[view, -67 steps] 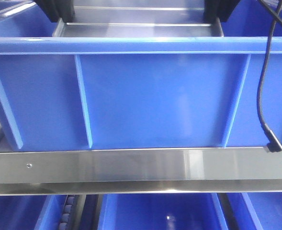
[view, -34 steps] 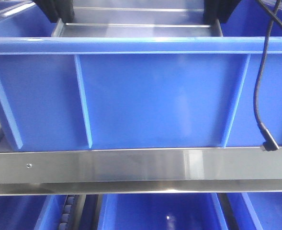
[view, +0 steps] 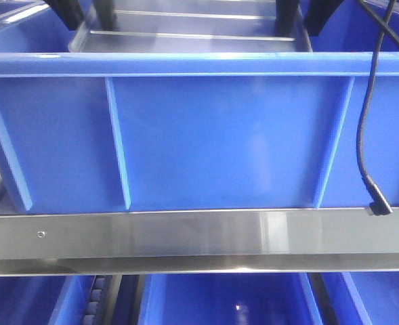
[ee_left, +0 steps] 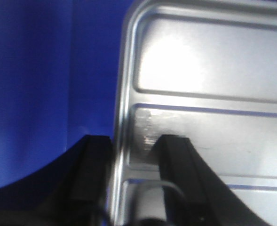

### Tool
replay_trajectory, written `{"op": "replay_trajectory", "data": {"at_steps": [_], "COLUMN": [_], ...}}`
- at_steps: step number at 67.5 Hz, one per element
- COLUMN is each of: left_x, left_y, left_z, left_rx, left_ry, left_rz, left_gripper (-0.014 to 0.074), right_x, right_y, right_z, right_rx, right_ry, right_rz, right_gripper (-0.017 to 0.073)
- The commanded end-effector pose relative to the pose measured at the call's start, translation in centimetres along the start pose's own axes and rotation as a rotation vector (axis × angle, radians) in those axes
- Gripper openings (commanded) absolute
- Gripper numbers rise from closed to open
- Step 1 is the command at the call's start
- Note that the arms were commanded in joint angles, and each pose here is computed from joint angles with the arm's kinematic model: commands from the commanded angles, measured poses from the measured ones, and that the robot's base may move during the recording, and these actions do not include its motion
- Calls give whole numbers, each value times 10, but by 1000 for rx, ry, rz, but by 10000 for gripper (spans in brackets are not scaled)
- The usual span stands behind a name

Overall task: Grab silver tray and place in blue box
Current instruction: 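Lower the tray into the blue bin and open both grippers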

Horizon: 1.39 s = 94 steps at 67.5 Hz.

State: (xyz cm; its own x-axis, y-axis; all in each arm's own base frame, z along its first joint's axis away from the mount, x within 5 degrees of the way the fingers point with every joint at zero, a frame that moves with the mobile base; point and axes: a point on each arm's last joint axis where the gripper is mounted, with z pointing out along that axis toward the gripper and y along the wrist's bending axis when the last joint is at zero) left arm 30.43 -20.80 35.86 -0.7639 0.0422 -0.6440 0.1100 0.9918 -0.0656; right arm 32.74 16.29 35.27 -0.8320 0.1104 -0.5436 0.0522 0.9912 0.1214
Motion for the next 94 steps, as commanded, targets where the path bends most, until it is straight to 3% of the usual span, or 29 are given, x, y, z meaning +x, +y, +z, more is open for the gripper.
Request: {"op": "replay_trajectory", "data": {"at_steps": [1,7,19,41,46,52,55,66,78,94], "left_x": [-14,-14,-17,-20,-20,-20,-20,-22,-16,0], "left_y": [-9,-3,8,10,9,9,8,10,13,20], "left_z": [-29,-27,-25,-25,-25,-25,-25,-25,-30,-45], "left_rx": [108,71,58,55,63,68,71,59,53,141], "left_ry": [-119,-107,-78,-95,-97,-96,-100,-122,-79,-117], "left_rz": [-25,-25,-78,-75,-78,-81,-81,-67,-84,-106], "left_gripper": [224,224,224,217,148,-1,-13,-12,-4,3], "right_x": [-15,-18,-22,-22,-23,-23,-23,-26,-25,-5], "right_y": [9,3,-4,-4,-3,-3,-3,-1,-1,0], "right_z": [-31,-30,-28,-28,-29,-29,-29,-29,-31,-48], "right_rx": [-146,-132,-117,-124,-128,-129,-132,-148,-143,-211], "right_ry": [-145,-143,-144,-155,-158,-160,-165,-191,-202,-276], "right_rz": [25,38,58,58,57,57,57,53,-54,-161], "right_gripper": [300,300,299,295,238,92,34,54,54,54]}}
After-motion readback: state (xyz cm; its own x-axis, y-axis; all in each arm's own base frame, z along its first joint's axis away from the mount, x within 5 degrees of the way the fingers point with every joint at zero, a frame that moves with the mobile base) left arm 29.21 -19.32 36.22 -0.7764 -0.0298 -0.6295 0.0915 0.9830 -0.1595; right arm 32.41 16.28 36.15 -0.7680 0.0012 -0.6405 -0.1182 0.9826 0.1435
